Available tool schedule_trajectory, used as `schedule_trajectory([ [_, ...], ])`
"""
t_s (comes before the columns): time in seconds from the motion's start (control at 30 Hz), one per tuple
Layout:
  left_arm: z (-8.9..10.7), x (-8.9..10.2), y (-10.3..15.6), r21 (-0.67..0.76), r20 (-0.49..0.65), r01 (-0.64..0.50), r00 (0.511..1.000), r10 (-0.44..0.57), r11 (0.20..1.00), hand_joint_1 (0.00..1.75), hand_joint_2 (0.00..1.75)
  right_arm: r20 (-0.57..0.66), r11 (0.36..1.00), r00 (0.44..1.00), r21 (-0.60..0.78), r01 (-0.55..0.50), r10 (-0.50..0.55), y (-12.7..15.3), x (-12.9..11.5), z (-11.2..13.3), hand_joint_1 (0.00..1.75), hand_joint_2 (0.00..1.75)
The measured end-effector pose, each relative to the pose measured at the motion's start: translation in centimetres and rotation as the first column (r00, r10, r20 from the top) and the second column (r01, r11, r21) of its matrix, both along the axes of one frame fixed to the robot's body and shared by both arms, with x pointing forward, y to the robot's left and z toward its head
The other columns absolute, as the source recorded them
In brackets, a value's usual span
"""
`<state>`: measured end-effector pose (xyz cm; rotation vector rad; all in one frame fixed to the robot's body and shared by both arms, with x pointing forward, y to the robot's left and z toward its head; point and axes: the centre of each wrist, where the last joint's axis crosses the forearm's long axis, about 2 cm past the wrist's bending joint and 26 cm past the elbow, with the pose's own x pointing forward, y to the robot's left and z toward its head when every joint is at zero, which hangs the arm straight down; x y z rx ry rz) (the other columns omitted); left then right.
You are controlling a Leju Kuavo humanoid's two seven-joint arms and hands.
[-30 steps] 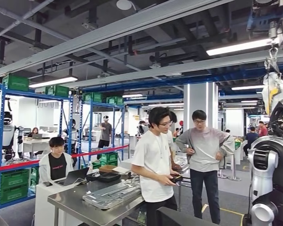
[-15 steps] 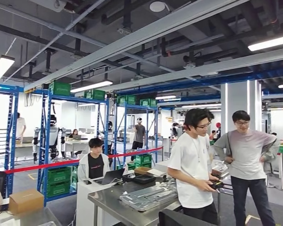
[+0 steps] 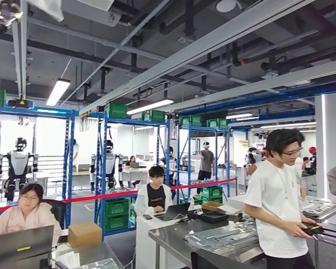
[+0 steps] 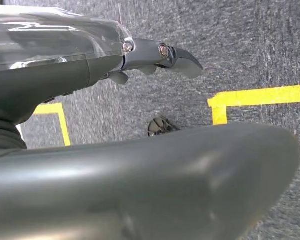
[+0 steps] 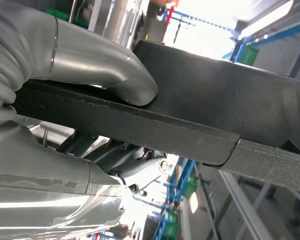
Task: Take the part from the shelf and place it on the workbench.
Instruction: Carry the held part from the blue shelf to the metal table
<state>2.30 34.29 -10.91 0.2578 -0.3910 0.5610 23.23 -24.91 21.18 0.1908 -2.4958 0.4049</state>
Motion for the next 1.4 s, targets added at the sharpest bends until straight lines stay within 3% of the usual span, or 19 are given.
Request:
schedule_trajectory([
  [1.4, -0.01, 0.14, -0.14, -0.011, 0.006, 0.015, 1.0, -0.015, 1.0, 0.0, 1.75, -0.01, 1.0, 1.0, 0.015, -0.011, 0.011, -0.07, 0.51, 0.15, 1.75, 1.75],
])
